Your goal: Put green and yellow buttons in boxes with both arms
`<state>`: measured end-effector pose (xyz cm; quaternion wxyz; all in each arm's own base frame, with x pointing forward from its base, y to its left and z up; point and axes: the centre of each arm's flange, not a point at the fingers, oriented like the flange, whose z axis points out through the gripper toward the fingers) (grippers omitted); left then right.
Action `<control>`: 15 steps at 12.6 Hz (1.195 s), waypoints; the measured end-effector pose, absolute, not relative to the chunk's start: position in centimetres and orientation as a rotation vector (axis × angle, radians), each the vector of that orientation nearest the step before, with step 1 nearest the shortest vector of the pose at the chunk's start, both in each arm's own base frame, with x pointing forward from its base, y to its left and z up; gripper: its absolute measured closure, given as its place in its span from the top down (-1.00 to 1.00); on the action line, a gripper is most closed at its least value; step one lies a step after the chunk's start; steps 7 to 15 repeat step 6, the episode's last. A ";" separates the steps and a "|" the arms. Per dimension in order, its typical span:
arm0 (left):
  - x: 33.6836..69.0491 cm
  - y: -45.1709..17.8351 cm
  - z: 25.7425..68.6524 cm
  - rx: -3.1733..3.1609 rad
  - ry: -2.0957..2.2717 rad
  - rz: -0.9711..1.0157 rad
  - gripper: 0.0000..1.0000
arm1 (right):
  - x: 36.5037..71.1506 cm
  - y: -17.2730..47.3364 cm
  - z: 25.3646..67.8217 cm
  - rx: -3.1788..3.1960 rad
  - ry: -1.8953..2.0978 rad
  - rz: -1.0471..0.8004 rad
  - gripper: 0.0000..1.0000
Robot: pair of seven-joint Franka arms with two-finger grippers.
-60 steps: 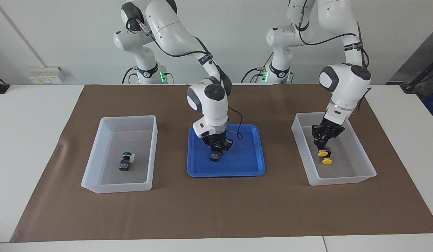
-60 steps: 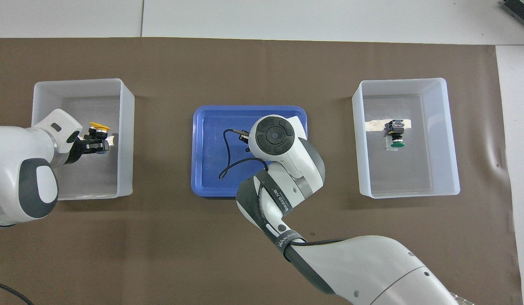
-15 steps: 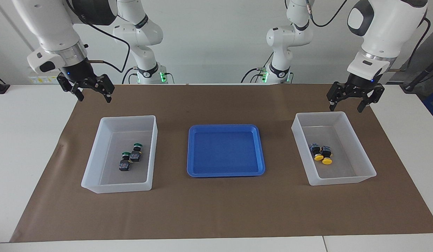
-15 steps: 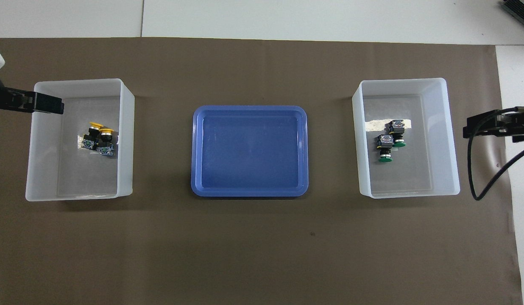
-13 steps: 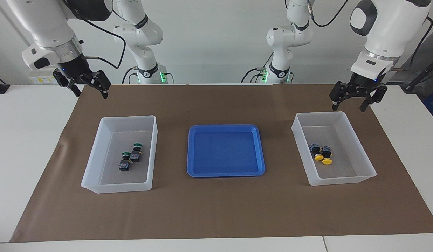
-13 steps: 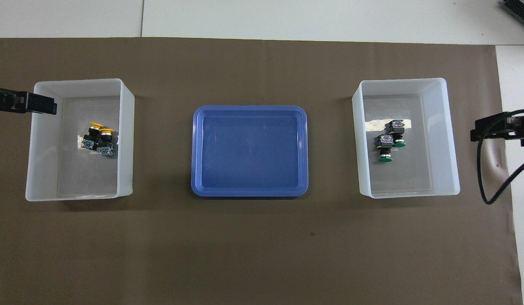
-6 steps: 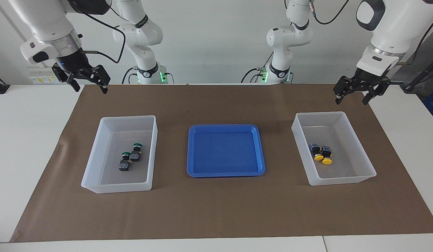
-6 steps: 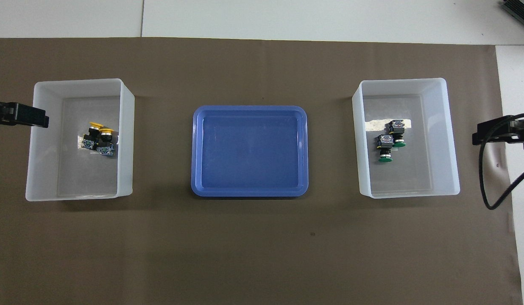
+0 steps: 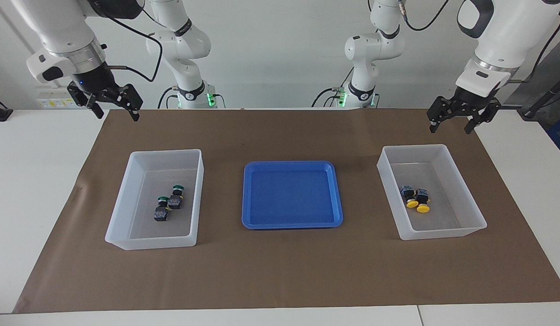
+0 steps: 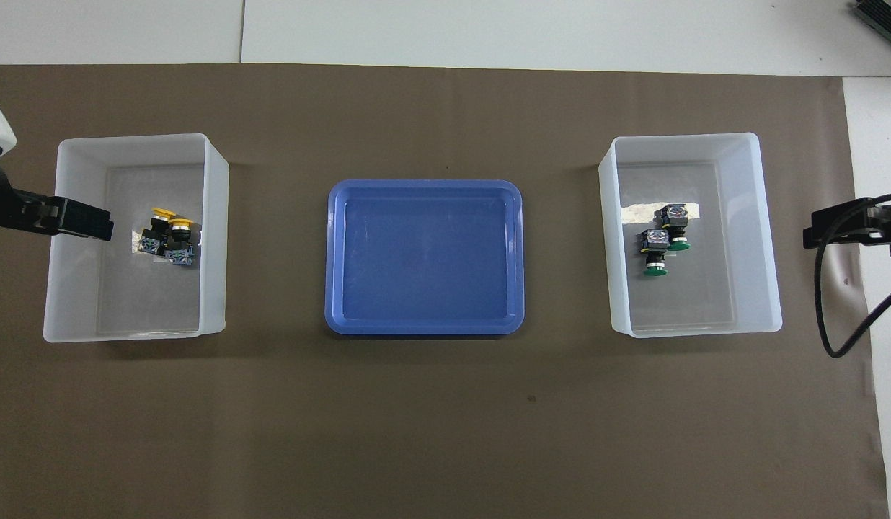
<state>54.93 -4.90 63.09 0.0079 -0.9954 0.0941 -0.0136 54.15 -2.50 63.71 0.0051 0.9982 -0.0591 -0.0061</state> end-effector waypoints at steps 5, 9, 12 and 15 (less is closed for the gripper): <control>54.5 -4.8 63.0 -3.121 0.290 -0.001 1.00 | 54.1 -2.1 63.7 3.126 -0.174 -0.022 1.00; 54.4 -4.8 63.1 -3.121 0.291 0.005 1.00 | 54.1 -2.0 63.7 3.126 -0.172 -0.031 1.00; 54.4 -4.8 63.1 -3.121 0.291 0.005 1.00 | 54.1 -2.0 63.7 3.126 -0.172 -0.031 1.00; 54.4 -4.8 63.1 -3.121 0.291 0.005 1.00 | 54.1 -2.0 63.7 3.126 -0.172 -0.031 1.00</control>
